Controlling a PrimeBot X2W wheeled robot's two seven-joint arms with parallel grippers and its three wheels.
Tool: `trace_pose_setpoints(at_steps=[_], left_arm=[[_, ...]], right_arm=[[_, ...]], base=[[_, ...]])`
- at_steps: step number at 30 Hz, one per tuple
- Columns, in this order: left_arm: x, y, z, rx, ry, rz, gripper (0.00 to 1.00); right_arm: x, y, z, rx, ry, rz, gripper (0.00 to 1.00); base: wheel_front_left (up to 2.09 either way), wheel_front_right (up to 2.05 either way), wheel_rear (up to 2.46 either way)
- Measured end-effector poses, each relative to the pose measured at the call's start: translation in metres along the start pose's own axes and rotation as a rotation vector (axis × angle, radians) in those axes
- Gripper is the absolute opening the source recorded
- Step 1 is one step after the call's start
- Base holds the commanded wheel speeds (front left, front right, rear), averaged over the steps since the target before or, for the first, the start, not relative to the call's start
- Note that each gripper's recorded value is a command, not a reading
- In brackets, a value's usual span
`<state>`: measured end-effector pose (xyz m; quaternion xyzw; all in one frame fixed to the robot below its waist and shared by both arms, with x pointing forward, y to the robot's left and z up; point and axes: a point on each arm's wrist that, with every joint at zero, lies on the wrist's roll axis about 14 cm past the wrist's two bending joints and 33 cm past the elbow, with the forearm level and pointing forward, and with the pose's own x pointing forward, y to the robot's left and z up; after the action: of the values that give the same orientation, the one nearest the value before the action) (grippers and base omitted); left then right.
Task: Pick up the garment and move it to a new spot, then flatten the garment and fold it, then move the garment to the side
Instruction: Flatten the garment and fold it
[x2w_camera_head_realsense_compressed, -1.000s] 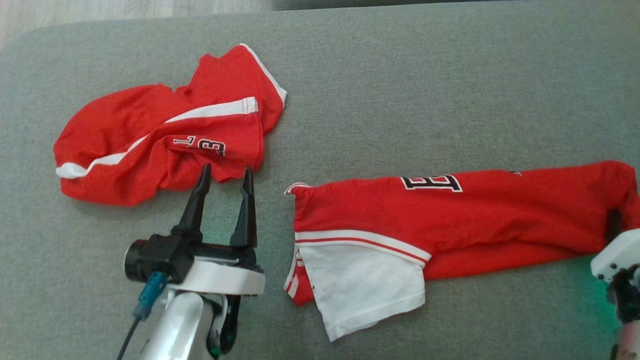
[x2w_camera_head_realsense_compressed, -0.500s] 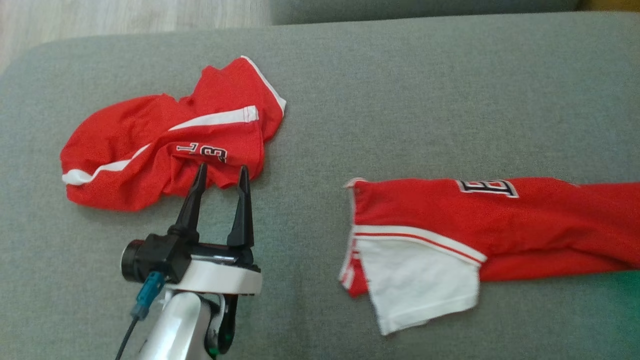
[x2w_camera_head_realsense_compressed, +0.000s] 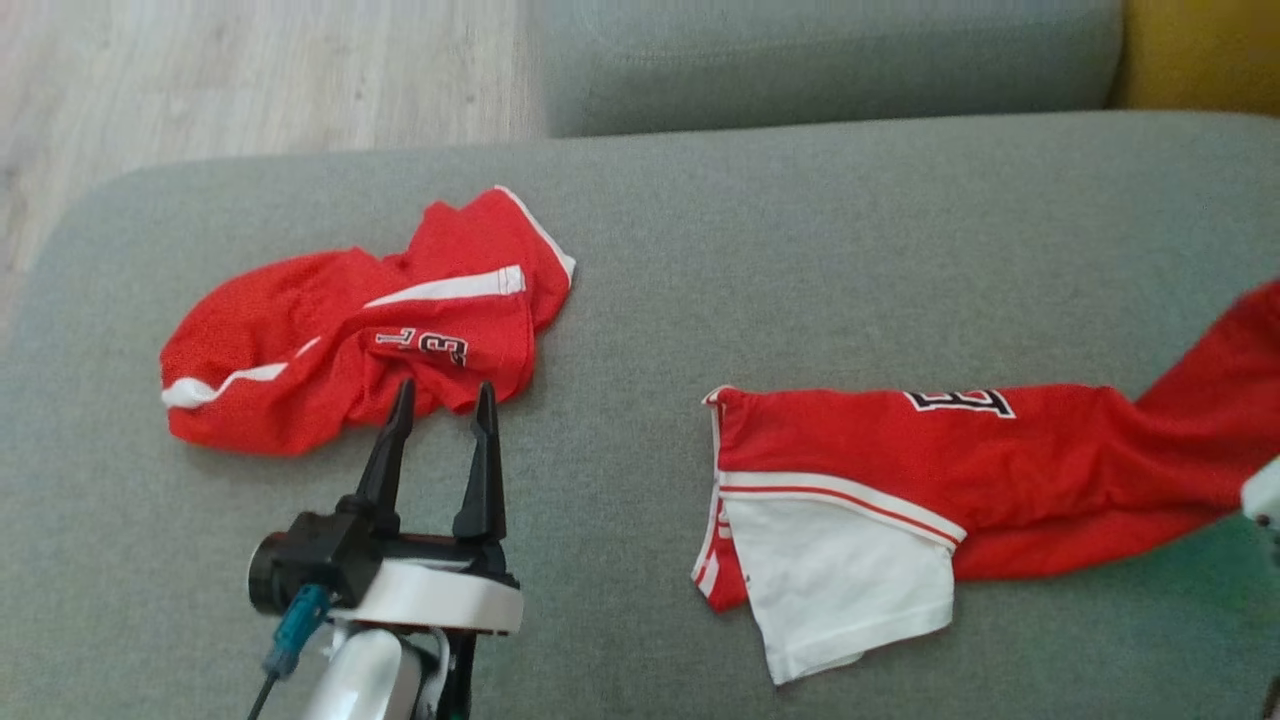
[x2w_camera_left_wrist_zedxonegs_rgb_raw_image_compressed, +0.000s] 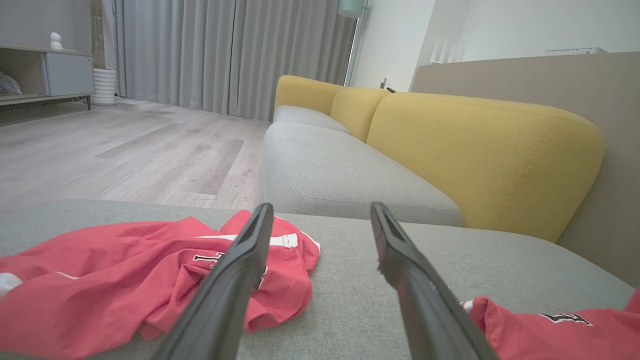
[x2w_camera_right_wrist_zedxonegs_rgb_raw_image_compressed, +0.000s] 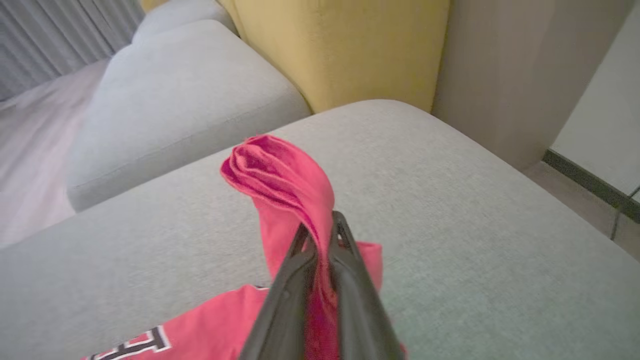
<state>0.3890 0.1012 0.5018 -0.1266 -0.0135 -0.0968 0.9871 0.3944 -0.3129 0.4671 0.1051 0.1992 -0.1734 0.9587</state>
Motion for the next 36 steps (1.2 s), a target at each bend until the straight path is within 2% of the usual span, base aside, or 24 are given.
trace_pose_setpoints(at_steps=[4,8,15,18,25,36], left_arm=[[-0.004,-0.003,0.009,0.004,-0.024,-0.007,1.0],[-0.007,-0.002,0.015,0.008,-0.042,-0.002,1.0],[-0.011,0.006,0.018,0.014,-0.052,0.022,1.0],[-0.012,0.009,0.018,0.019,-0.051,0.028,1.0],[-0.016,0.017,0.015,0.019,-0.041,0.054,1.0],[-0.019,0.025,0.012,0.02,-0.029,0.077,1.0]], right_arm=[[-0.014,0.027,0.012,0.031,-0.025,0.11,0.0],[-0.028,0.072,0.004,0.096,0.001,0.288,0.0],[-0.057,0.157,-0.032,0.131,0.096,0.575,0.0],[-0.07,0.185,-0.054,0.109,0.136,0.658,0.0],[-0.091,0.228,-0.096,0.08,0.222,0.785,0.0],[-0.103,0.245,-0.134,0.06,0.313,0.835,0.0]], base=[[0.0,0.0,0.0],[0.0,0.0,0.0],[0.0,0.0,0.0],[0.0,0.0,0.0],[0.0,0.0,0.0],[0.0,0.0,0.0]])
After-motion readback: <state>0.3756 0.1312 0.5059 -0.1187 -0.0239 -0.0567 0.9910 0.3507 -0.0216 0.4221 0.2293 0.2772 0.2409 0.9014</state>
